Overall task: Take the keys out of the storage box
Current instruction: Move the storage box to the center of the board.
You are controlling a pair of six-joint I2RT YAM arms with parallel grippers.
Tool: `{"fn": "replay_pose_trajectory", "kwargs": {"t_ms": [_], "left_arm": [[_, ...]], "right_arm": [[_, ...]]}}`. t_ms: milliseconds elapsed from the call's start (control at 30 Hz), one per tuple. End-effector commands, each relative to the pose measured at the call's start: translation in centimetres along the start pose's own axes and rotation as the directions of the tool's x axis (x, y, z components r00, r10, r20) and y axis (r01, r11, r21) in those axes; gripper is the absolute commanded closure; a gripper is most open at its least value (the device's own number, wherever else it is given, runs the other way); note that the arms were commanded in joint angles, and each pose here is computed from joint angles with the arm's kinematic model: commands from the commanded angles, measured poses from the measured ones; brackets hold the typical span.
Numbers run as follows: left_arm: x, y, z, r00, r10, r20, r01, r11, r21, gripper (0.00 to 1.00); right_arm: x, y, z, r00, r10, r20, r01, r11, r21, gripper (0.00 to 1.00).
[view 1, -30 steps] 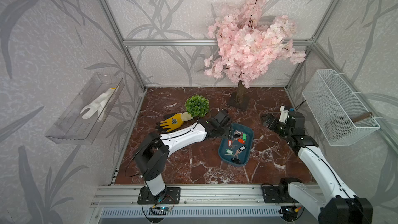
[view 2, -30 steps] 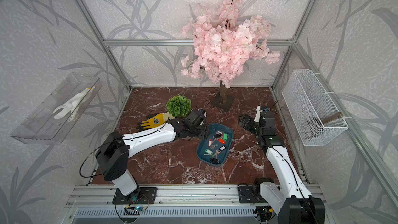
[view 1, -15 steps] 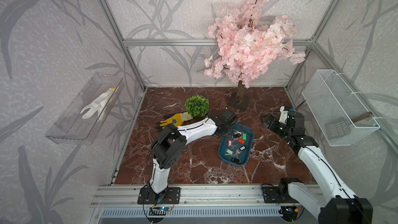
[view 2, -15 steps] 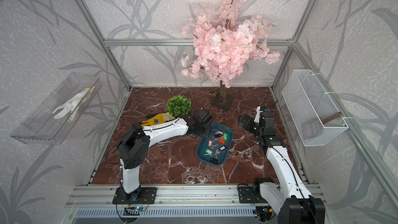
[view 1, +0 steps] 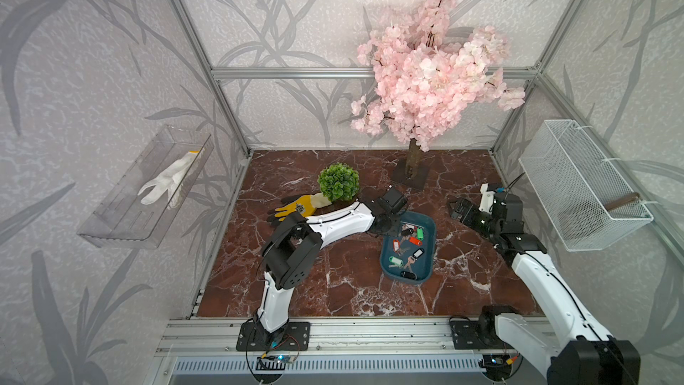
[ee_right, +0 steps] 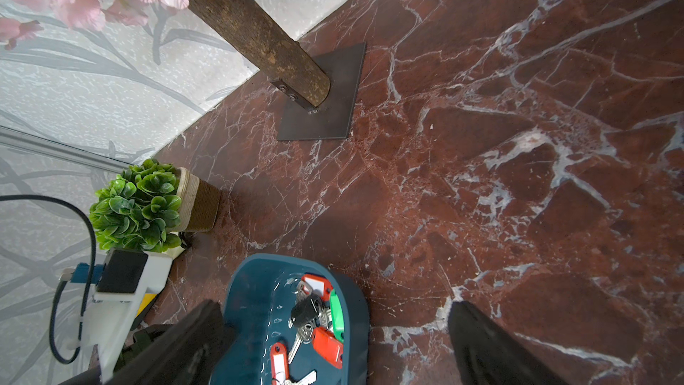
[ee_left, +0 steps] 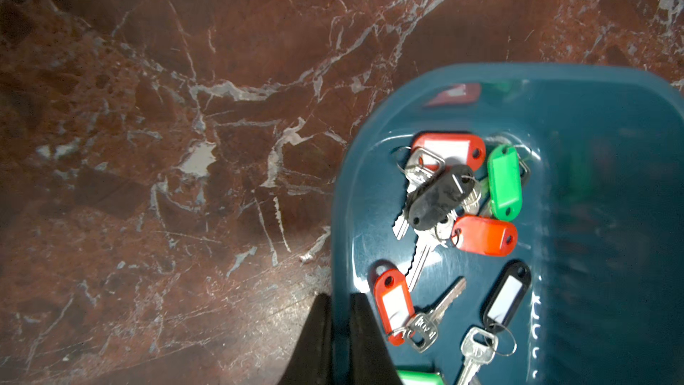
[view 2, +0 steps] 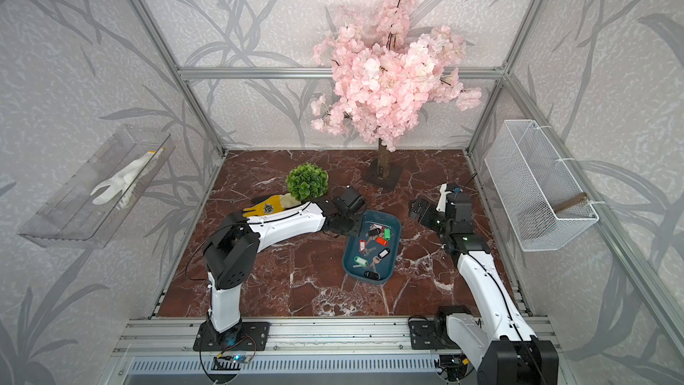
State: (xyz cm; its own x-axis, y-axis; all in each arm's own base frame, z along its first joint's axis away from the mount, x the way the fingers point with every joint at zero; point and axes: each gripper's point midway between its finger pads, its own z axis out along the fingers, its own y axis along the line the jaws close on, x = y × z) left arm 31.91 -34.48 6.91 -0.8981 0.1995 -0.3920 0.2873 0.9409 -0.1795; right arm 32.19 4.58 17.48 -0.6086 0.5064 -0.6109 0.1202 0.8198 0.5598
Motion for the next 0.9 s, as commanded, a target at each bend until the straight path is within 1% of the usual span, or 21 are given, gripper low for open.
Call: {"fn": "replay_pose_trajectory", "kwargs": {"t_ms": [0,133,267,400,633,700,767,867], "left_arm": [[-0.3,0.3,-0.8,1.000,-0.007,0.011,0.008,1.000,-0.009,0.94],[0.1,1.4,-1.5,0.999,-0.037,0.015,0.037,0.999,0.002,0.98],[0.8,3.4,-2.2,0.995,-0.098,0.015,0.098,0.995,0.020,1.00],[1.3,6.4,-3.4,0.986,-0.160,0.042,0.160,0.987,0.007,1.00],[3.2,12.7,-5.5,0.966,-0.248,0.070,0.253,0.965,-0.065,1.00],[3.8,14.2,-6.0,0.960,-0.267,0.078,0.273,0.958,-0.082,1.00],[4.2,15.3,-6.3,0.961,-0.267,0.069,0.272,0.959,-0.078,1.00],[4.8,16.9,-7.0,0.968,-0.244,0.054,0.249,0.962,-0.115,1.00]], "right_arm": [[0.6,-0.2,-0.1,1.000,-0.012,-0.011,0.012,1.000,0.006,0.01],[0.5,-0.1,-0.1,1.000,-0.018,-0.010,0.018,1.000,0.007,0.01],[0.4,0.0,-0.1,0.999,-0.032,-0.013,0.032,0.999,-0.001,0.01],[0.2,0.2,-0.2,0.998,-0.060,-0.021,0.060,0.998,0.002,0.01],[-0.3,1.5,-0.7,0.987,-0.140,-0.073,0.139,0.990,-0.014,0.00],[0.1,2.2,-0.4,0.980,-0.173,-0.101,0.171,0.985,-0.036,0.01],[0.6,3.3,-0.1,0.966,-0.224,-0.127,0.217,0.974,-0.064,0.03],[2.1,5.4,0.7,0.922,-0.343,-0.179,0.332,0.939,-0.093,0.04]]}}
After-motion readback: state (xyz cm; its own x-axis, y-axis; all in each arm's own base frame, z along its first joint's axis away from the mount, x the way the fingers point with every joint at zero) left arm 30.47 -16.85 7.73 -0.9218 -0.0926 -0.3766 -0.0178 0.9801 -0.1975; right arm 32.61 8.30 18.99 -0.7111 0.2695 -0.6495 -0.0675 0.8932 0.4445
